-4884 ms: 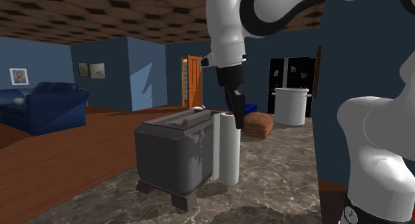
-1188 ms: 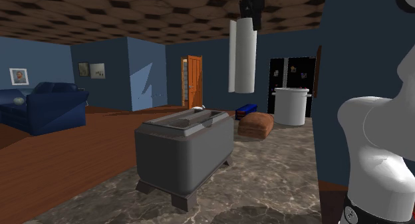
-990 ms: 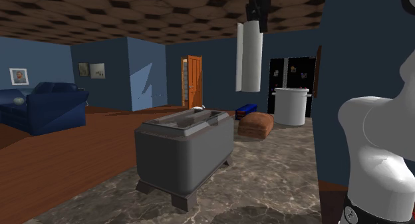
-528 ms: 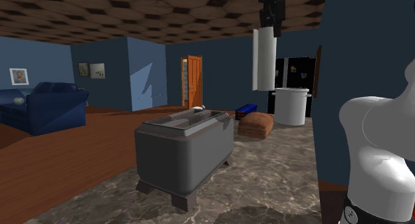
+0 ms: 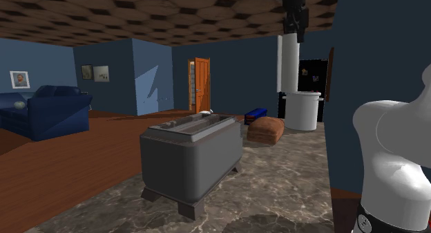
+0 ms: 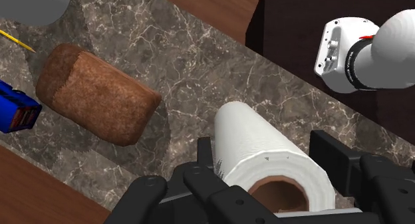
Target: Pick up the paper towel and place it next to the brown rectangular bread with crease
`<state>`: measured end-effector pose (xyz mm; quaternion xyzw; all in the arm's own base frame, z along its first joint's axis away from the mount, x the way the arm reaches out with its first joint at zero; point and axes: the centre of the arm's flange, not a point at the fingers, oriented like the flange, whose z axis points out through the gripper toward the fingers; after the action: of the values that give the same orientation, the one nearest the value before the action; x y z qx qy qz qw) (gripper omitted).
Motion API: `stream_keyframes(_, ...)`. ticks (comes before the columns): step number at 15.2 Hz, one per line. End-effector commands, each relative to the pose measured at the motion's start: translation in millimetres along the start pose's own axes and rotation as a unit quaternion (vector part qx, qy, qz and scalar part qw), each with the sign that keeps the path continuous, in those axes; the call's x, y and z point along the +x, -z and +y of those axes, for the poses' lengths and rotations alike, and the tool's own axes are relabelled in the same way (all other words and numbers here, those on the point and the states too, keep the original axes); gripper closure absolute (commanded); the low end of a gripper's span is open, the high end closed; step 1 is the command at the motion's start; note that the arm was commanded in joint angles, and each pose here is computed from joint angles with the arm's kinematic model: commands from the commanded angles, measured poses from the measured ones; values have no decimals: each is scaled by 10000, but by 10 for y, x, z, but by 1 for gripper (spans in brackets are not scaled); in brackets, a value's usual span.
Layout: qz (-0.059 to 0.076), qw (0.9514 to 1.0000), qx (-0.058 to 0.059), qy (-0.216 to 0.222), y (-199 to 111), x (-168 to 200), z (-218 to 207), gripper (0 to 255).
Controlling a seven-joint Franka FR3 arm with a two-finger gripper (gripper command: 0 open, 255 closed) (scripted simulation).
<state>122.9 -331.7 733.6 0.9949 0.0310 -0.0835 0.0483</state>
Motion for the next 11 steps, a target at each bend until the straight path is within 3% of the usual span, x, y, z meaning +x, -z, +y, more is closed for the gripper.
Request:
stream_keyframes(1, -4, 10000, -1, 8, -71, -215, 183, 255)
stream_keyframes(11, -4, 10000, -1, 8, -314, -1192, 1036, 255)
